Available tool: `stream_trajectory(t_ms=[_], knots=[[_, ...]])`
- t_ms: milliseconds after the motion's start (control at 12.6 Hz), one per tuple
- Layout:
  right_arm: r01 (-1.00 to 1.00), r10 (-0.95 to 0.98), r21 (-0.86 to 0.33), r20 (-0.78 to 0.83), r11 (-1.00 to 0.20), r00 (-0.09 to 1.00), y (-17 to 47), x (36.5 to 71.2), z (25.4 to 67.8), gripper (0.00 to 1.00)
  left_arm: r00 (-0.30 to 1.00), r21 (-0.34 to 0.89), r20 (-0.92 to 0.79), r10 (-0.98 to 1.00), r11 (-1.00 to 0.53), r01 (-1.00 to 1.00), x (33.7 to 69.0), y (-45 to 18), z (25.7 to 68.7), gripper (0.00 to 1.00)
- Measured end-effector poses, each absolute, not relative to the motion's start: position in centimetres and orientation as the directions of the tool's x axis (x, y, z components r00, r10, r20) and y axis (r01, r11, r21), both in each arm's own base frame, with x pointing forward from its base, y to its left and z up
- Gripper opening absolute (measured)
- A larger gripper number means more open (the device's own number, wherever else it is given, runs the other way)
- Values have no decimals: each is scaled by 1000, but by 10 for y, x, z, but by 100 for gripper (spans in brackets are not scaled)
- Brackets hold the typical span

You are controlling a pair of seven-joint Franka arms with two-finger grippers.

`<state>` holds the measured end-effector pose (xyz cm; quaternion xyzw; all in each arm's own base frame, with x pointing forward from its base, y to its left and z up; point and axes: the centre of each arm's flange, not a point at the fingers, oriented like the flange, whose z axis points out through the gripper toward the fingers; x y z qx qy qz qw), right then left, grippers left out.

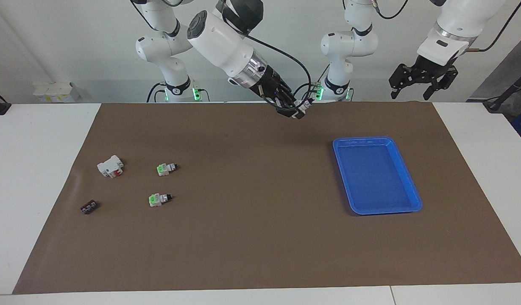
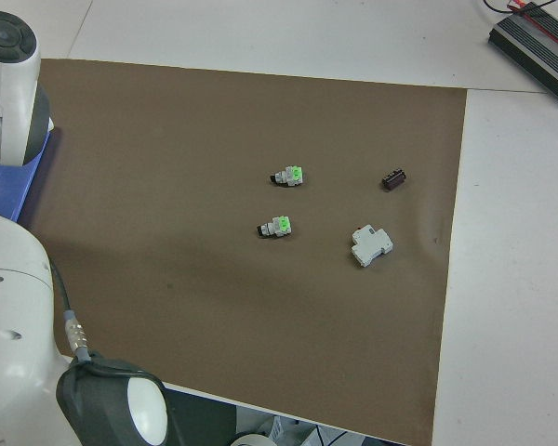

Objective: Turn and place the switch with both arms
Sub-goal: 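Lift the switch with the right gripper and carry it toward the tray, then reach the left gripper over the tray toward the held switch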

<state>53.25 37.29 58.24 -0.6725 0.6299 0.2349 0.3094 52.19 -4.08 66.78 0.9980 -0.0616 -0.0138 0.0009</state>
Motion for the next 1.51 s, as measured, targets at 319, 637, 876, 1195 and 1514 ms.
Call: stream_trajectory(t_ms=[319,637,876,1195,1514], knots=[[-992,-699,-124,-707,-23,104,378,530,585,41,992,4,-41,-123,-992,-123,520,-41,667,100],[-996,-696,-93,-714,-4,70,387,523,586,41,987,6,-36,-158,-987,-158,519,-41,669,100],[-995,-685,-86,-728,56,24,392,523,590,41,985,131,-3,-171,-977,-170,520,-47,672,100],[-996,-686,-72,-727,58,13,398,521,584,41,978,290,101,-180,-936,-202,530,-50,678,100],[-996,-687,-71,-727,58,12,398,521,583,41,957,346,139,-256,-893,-289,530,-80,672,100]])
